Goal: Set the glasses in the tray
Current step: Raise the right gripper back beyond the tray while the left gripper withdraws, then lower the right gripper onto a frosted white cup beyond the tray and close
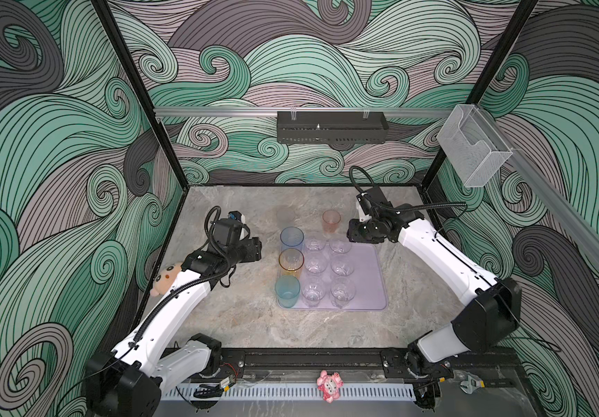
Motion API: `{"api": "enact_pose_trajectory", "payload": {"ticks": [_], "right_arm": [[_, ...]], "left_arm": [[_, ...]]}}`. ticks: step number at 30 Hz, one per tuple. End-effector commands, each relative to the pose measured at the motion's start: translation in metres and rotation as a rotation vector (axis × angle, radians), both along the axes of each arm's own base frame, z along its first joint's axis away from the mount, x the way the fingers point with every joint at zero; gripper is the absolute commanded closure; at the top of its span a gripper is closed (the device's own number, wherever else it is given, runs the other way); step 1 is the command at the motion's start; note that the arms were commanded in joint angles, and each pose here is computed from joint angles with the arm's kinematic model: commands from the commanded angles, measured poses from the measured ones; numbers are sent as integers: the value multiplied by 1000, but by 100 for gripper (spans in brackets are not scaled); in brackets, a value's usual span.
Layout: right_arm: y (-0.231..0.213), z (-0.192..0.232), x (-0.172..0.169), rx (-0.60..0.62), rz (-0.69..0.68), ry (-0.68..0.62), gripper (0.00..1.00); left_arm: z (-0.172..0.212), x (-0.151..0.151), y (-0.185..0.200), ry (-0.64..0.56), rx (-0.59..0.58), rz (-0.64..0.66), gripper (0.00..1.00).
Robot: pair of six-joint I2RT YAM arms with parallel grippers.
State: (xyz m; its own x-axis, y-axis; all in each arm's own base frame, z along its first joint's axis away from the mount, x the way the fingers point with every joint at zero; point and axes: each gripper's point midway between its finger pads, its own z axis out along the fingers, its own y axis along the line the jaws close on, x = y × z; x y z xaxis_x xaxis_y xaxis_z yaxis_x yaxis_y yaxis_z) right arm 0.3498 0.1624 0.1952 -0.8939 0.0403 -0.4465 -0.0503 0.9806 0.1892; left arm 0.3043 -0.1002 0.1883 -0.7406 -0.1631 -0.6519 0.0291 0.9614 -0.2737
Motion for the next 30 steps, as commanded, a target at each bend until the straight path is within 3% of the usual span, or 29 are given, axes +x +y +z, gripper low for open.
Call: {"api": "enact_pose_trajectory", "payload": {"ticks": [1, 4, 10, 17, 25, 30], "right_arm": [[-14, 11, 25, 13, -54, -48, 50], [-18, 9, 43, 63, -110, -49, 49], [21, -6, 77, 153, -95, -20, 48], [91, -21, 105, 151, 49, 11, 45], [166, -47, 128, 166, 218, 25, 42], [192, -73, 139, 173, 241, 43, 41]], "left_arm": [[3, 9, -4, 16, -80, -7, 28], [-8, 12, 1, 51, -90, 10, 28], [-22, 19, -6, 85, -144, 19, 29], [-38, 20, -18, 179, -176, -13, 29], [-47, 19, -14, 191, -157, 0, 26], [-47, 19, -13, 189, -153, -2, 25]]}}
